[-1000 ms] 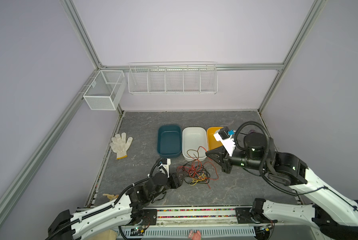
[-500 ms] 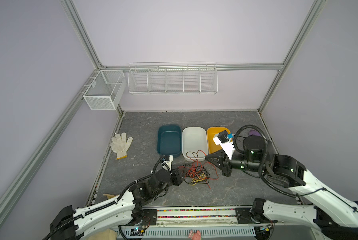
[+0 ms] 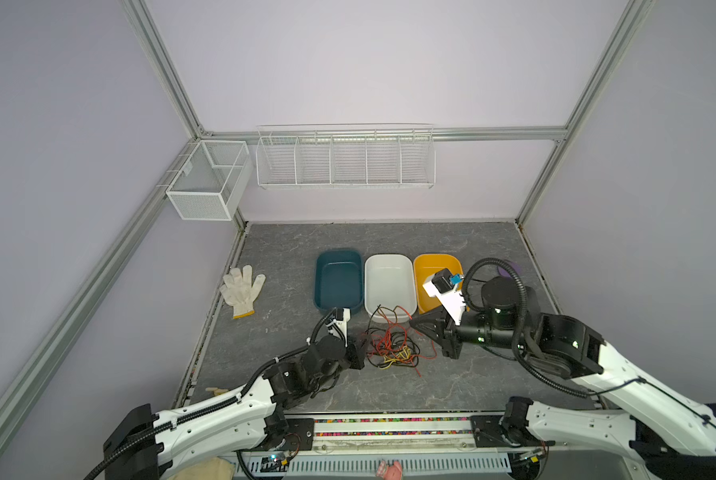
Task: Untangle the cables
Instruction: 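Grasp a black wire with the left gripper near the right gripper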
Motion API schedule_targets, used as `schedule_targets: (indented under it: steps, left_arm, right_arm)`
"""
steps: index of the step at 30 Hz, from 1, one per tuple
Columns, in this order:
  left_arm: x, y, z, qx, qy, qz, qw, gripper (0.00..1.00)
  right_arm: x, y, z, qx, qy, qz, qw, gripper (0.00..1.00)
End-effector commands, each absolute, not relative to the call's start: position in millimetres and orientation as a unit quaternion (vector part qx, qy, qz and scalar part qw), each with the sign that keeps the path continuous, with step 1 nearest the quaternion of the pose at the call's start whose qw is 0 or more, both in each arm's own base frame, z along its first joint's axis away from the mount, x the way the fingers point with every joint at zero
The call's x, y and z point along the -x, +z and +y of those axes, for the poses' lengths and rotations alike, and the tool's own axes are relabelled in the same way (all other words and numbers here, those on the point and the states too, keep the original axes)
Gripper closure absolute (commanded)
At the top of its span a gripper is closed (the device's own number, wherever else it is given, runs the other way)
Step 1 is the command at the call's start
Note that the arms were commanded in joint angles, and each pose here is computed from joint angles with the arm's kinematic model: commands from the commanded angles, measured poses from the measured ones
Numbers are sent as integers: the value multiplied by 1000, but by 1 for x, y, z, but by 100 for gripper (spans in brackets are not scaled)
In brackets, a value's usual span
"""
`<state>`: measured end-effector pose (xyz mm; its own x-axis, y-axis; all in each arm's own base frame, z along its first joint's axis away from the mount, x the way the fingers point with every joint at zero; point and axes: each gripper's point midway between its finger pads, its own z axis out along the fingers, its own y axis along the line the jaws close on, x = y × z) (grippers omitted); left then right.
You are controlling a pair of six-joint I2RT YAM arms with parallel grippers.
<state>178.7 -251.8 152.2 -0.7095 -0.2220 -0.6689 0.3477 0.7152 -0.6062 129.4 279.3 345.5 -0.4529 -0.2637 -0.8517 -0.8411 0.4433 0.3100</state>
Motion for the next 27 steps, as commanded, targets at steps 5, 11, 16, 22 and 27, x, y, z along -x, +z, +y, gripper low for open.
schedule_targets:
  steps: [5, 11, 16, 22, 27]
  left_arm:
    - [-177, 176, -246, -31, -390, 832, 394, 97]
    - [-173, 190, -238, -25, -405, 822, 400, 100]
    - [-170, 214, -236, -26, -420, 810, 407, 100]
    - [-167, 268, -238, -36, -453, 783, 425, 100]
    - [-163, 302, -240, -46, -476, 764, 433, 100]
  right_arm:
    - [-137, 333, 277, 348, 369, 767, 393, 93]
    - [-146, 310, 275, 338, 347, 783, 391, 93]
    - [-159, 277, 276, 317, 323, 806, 381, 94]
    - [-169, 225, 291, 307, 311, 835, 334, 93]
    - [-175, 202, 304, 309, 312, 842, 313, 93]
